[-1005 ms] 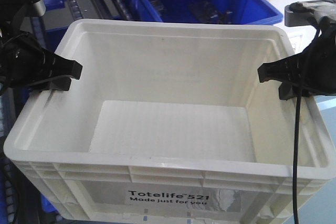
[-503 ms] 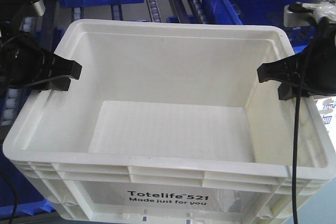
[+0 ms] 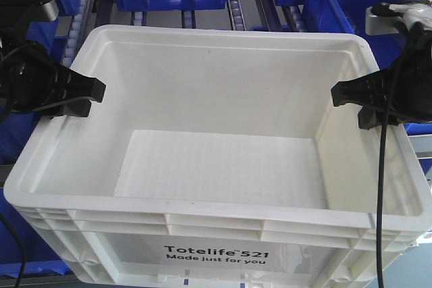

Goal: Move bin from left to right shelf
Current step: 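Carry the crate with both grippers up to the other roller shelf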

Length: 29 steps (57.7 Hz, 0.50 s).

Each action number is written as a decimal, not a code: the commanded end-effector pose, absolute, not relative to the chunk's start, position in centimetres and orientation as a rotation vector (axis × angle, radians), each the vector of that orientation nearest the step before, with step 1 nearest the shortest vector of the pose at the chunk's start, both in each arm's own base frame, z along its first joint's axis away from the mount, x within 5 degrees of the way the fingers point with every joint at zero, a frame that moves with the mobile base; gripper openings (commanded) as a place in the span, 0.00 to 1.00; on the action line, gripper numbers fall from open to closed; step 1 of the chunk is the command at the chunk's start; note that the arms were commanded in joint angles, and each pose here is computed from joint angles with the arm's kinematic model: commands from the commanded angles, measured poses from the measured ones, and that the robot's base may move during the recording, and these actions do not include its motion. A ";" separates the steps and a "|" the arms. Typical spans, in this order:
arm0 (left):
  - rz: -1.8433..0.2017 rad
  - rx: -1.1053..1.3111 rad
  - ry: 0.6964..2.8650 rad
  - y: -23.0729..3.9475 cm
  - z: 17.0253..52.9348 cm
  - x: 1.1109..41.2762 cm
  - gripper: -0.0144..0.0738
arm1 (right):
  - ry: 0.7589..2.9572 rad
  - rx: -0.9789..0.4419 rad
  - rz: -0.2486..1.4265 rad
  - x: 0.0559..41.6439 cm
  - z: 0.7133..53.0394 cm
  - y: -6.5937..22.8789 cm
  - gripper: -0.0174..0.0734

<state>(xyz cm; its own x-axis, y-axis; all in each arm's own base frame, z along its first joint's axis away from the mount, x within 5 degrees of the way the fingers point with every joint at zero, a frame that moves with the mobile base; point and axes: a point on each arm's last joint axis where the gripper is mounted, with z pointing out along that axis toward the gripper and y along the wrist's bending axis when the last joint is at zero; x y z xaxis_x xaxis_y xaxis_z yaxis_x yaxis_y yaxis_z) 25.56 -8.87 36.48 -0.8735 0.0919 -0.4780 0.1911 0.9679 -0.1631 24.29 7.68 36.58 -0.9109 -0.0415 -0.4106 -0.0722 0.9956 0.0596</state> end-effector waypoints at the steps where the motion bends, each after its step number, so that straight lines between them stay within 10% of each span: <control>1: -0.347 0.225 2.443 -9.2 39.4 25.2 0.16 | 2.589 -0.144 0.109 24.0 38.7 7.5 0.21; 29: -0.347 0.225 2.443 -9.2 39.4 25.2 0.16 | 2.620 -0.144 0.099 23.7 38.6 7.4 0.21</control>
